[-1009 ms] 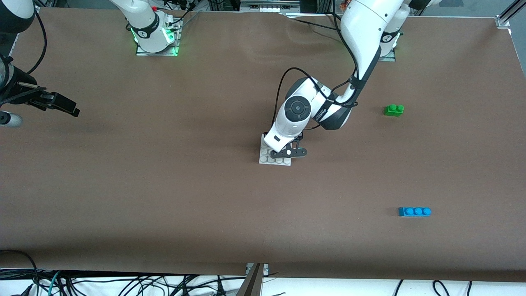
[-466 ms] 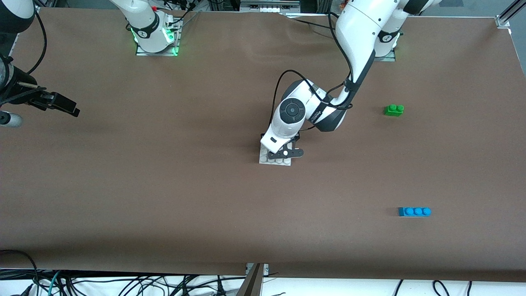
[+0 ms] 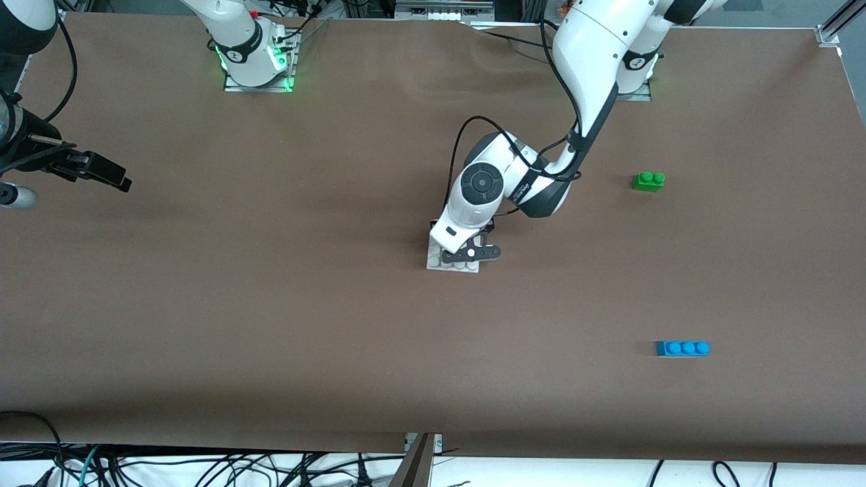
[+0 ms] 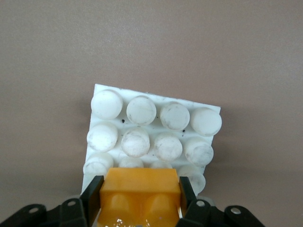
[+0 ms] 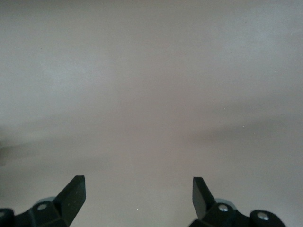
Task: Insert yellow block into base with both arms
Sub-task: 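Press the yellow brick down onto the plate studs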
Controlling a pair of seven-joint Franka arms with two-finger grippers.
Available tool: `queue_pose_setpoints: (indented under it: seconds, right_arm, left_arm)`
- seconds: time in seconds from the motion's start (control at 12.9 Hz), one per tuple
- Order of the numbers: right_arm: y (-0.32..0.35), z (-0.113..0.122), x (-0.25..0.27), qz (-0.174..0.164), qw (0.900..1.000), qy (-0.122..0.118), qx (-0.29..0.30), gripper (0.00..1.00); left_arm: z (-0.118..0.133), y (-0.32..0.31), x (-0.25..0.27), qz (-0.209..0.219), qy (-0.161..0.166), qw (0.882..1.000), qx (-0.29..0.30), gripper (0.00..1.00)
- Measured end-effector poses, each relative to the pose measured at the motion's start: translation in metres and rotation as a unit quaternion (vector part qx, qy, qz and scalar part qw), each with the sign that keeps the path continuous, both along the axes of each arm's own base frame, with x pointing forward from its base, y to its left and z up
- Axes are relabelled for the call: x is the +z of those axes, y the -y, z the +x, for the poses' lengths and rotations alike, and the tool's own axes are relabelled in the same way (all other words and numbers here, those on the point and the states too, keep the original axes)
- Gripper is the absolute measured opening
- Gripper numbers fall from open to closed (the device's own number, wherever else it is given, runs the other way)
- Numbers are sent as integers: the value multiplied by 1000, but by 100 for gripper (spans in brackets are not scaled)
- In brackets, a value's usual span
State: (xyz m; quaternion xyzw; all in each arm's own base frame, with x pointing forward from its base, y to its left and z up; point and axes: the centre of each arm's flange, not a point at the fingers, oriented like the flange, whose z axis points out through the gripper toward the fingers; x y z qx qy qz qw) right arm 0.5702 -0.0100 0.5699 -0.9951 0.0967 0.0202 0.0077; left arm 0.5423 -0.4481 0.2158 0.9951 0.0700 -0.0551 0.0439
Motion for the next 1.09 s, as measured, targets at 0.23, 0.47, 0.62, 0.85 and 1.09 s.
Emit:
queue_pose_setpoints:
  seconds: [0.23,0.47,0.62,0.85,1.09]
  right_arm:
    - [0,0,0,0,1000,0,0,100]
    - [0,0,0,0,1000,0,0,100]
    - [0,0,0,0,1000,-1,0,100]
    - [0,0,0,0,1000,-1,0,100]
    - [0,0,0,0,1000,-1,0,100]
  left_arm:
    - [2,0,-2,0,1,1000,2,68]
    - [4,1,-3,0,0,1000,2,68]
    - [3,2,-3,0,1,1000,2,68]
    - [3,4,-4,1,1,1000,0,68]
    - [-2,5,-19,8,-9,1000,1,68]
